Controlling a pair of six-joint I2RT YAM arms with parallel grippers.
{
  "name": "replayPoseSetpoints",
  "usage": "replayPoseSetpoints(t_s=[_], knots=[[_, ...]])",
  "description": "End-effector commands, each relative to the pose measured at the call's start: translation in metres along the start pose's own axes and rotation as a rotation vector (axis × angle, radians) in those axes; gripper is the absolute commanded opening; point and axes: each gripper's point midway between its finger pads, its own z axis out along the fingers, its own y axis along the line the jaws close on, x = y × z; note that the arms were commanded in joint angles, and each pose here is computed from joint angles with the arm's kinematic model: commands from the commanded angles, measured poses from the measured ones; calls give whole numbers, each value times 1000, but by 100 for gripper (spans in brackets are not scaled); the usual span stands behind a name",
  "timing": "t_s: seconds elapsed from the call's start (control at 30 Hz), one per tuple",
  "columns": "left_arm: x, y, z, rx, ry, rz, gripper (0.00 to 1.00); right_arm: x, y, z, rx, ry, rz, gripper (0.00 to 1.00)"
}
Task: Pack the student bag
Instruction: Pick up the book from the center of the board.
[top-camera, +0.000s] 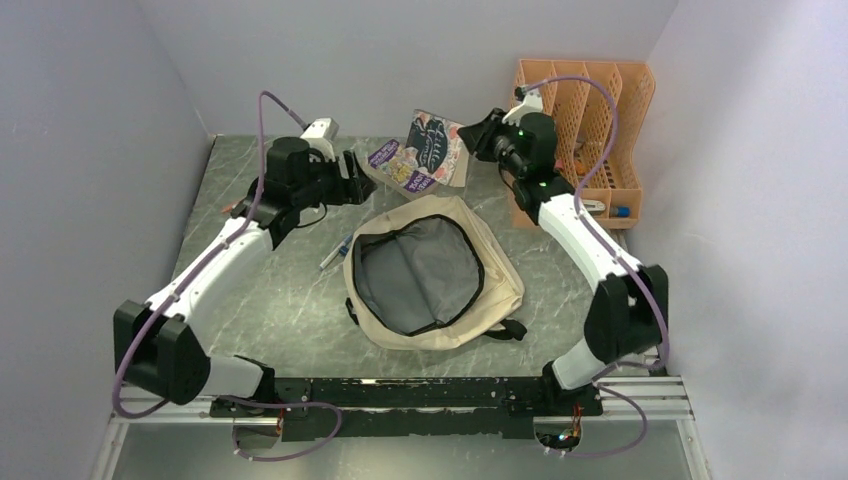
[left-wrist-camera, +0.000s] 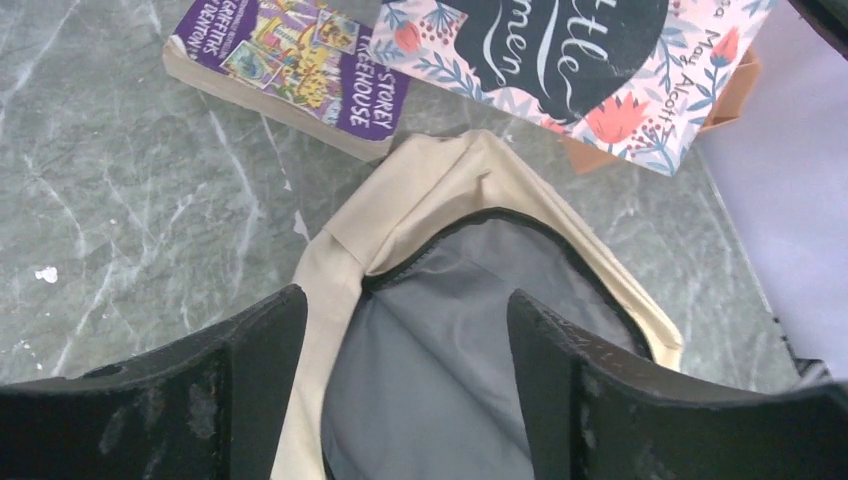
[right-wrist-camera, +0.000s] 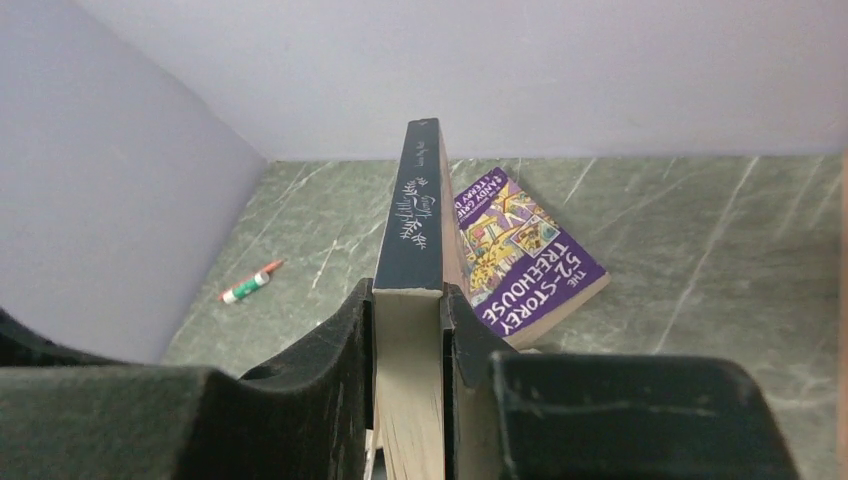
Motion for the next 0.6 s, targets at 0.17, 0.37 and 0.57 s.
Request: replayPoseSetpoints(t_s=[0.17,0.37,0.57], knots=[[-30,-30,-71,88,-79,144,97,-41,65,-117,-187,-41,-219,0],[-43,-66,-111,267,-236,266,97,-22,102,-179,-383,23,-264,0],[-11,-101,-122,545,-205,352,97,-20,137,-223,-572,30,-306,0]])
